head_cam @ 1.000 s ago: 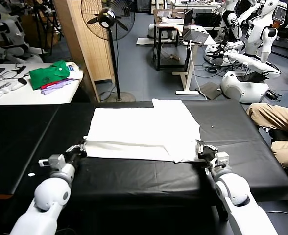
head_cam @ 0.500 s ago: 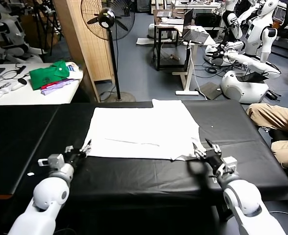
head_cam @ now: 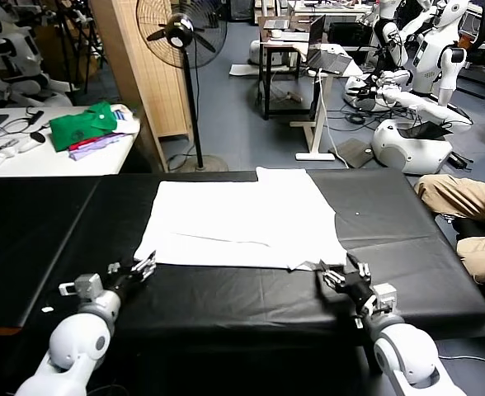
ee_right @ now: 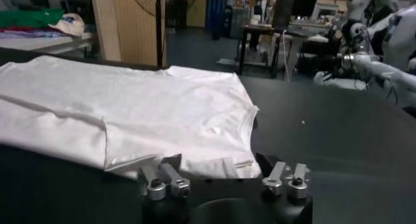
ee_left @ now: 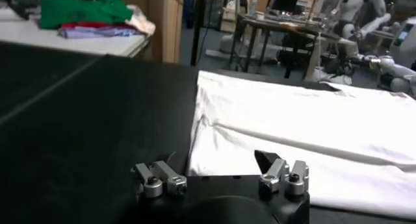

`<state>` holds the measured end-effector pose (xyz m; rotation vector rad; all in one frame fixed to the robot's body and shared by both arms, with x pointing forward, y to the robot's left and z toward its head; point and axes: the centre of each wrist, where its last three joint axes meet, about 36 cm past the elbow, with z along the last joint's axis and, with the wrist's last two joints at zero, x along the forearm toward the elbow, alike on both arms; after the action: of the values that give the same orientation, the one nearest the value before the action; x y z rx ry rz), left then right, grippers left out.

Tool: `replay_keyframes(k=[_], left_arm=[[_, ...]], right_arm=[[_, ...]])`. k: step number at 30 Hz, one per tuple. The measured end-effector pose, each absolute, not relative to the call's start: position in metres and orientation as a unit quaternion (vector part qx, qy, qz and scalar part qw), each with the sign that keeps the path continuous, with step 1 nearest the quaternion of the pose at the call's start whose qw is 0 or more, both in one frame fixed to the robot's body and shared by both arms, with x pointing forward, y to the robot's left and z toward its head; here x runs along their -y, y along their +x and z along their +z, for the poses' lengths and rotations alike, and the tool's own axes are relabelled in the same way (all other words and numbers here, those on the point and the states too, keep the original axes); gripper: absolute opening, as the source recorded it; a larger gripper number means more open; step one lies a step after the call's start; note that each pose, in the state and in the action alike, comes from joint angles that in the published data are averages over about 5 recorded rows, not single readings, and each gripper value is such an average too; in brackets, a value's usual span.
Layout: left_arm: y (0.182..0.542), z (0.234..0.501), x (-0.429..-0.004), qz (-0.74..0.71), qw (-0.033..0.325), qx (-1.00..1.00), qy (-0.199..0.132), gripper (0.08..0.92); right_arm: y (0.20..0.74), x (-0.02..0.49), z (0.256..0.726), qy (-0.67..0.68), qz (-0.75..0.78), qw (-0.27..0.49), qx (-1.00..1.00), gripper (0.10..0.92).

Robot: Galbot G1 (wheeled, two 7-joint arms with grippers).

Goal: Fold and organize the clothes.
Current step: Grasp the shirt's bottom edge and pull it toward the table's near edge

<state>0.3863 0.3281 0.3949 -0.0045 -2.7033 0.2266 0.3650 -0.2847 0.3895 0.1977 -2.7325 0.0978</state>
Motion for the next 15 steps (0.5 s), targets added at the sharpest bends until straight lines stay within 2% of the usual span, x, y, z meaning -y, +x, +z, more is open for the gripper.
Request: replay_keyframes(k=[5,7,15], left_arm=[[0.385,0.392,-0.329,0.077,0.218,0.973,0.002,0.210],[0.382,0.393,-0.329,0.068,0.218,0.974,0.007,0.144],[0.359,0.408,-0.329,-0.007,0.217,0.976,0.020,0.127]], right_arm=[[0.357,0.284,0.405,0.059,0.012,0.227,0.972,0.121],[0.352,0.283,0.413,0.057,0.008,0.237,0.970,0.121],[0.320,0.277,0.440,0.057,0.030,0.278,0.958,0.121]])
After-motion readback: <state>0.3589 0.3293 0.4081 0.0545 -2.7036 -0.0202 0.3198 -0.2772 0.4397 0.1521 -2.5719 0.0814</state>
